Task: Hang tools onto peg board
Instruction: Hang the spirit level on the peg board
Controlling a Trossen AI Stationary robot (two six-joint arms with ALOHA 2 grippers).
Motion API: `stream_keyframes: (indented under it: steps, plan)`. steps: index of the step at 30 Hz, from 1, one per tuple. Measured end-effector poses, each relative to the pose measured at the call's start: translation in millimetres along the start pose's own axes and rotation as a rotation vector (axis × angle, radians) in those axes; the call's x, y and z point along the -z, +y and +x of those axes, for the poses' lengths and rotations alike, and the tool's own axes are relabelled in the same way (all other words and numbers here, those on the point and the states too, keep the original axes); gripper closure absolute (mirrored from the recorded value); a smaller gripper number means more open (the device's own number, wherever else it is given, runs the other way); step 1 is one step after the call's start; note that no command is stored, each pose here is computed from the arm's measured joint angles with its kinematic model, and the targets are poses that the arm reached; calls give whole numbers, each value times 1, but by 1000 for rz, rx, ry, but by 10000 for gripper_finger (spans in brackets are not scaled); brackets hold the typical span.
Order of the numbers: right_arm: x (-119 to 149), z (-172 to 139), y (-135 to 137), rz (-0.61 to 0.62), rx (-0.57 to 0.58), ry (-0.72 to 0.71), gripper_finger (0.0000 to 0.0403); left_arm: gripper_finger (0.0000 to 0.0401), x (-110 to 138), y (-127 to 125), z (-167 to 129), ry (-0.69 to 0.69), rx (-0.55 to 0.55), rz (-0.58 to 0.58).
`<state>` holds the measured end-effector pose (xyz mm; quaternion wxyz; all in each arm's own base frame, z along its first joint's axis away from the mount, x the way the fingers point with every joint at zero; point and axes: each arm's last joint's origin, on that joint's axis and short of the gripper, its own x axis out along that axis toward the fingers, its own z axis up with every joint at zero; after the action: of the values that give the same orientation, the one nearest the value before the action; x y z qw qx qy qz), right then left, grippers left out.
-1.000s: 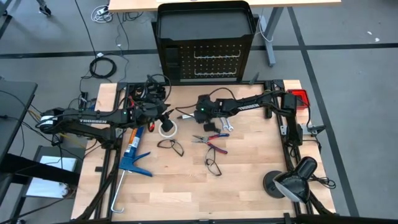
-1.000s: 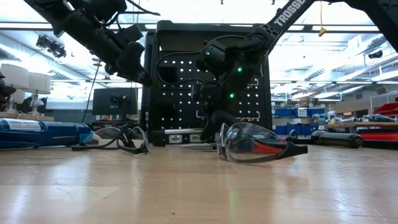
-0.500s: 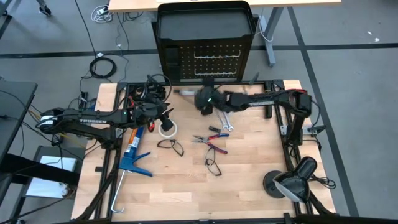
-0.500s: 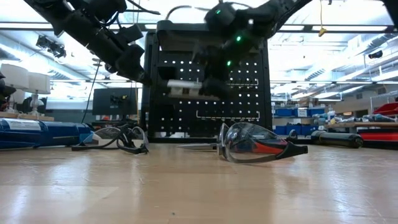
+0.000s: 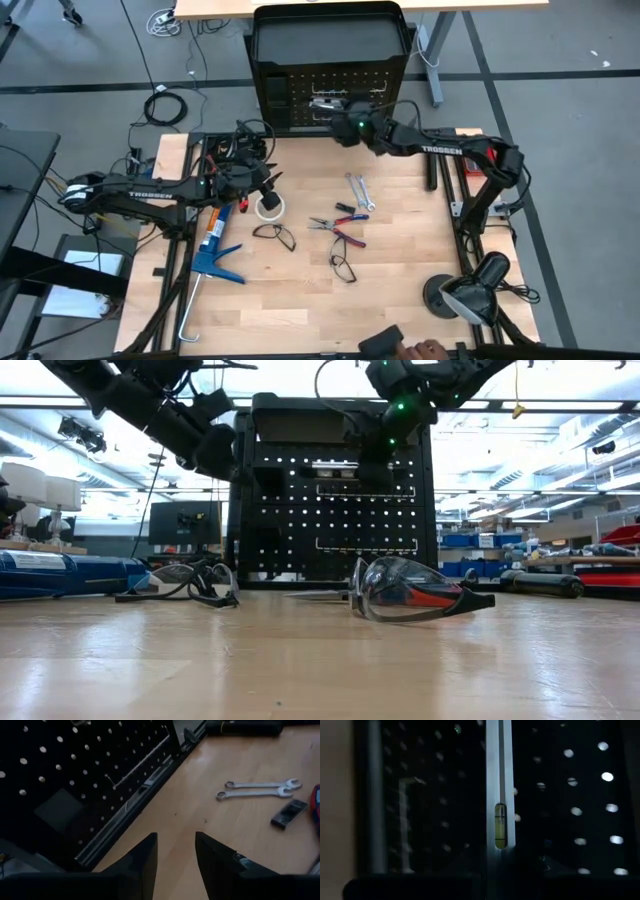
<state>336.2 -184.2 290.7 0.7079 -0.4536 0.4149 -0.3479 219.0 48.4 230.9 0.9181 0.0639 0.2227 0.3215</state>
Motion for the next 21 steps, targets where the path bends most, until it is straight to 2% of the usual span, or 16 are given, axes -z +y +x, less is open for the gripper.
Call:
stream_keyframes:
  steps: [9, 21]
  plan:
    - [17, 13, -9, -69, 38, 84, 334, 266, 1, -8, 9, -9, 15, 3]
    - [33, 23, -15, -72, 33, 117, 323, 266, 6, -19, 20, -1, 32, 17]
